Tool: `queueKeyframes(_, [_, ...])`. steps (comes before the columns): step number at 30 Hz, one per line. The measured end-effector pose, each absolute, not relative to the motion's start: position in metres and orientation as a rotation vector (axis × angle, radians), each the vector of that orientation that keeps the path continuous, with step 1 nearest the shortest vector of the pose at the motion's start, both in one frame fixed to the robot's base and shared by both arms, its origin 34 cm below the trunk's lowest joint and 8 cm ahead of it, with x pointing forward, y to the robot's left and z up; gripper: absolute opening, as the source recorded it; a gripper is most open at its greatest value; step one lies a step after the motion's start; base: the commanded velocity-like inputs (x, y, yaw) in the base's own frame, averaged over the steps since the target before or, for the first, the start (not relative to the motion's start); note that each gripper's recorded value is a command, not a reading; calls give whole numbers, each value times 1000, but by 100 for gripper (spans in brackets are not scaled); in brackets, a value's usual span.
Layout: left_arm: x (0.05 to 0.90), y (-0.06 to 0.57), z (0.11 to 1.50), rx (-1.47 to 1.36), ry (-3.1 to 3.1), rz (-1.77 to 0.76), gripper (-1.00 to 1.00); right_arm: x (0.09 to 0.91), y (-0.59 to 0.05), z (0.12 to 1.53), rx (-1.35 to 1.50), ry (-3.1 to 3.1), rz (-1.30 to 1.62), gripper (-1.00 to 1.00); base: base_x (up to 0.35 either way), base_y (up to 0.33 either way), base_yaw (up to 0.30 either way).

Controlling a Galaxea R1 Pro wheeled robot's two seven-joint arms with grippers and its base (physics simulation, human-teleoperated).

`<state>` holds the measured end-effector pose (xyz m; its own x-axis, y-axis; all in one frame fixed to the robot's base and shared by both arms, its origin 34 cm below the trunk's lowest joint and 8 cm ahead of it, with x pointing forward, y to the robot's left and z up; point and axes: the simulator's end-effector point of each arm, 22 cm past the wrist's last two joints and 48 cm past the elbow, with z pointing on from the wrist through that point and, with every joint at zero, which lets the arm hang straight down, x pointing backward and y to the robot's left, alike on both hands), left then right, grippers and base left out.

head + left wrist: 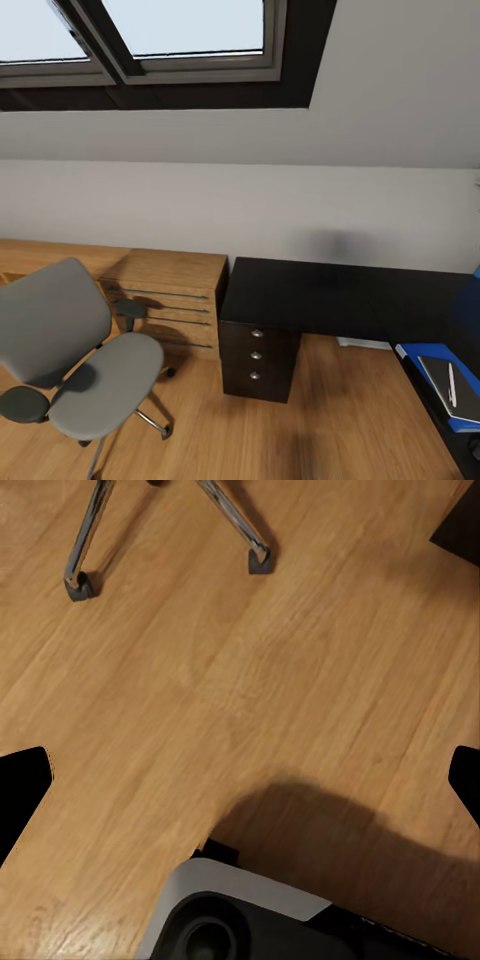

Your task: In the bedroom, organize the workspace by keeping the computer under the desk, ensuring the monitor is on the desk, placing the keyboard on the desk next to the monitor, placing the mouse on the desk next to the keyboard, moving the folder from the swivel chair onto the desk next to the mouse, stacking the notebook on top of the folder with the pen on top of the notebook, and positioning the swivel chair next to the desk.

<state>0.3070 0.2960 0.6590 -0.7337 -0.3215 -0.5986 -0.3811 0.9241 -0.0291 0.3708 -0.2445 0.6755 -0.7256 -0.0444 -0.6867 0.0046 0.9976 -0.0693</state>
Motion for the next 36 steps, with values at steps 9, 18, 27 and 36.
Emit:
queueKeyframes(9, [309,295,661,-493,2439,126,100,373,-243,677,-28,2377,-81,100,-301,0,66])
queueKeyframes(18, [308,294,661,-493,2440,126,100,373,-242,677,-30,2376,-78,100,-329,0,95])
queueKeyframes(27, [307,294,661,-493,2442,126,100,372,-241,677,-28,2379,-78,100,-100,0,254])
queueKeyframes(36, [305,293,659,-494,2450,123,100,370,-240,675,-28,2385,-76,100,-4,0,269])
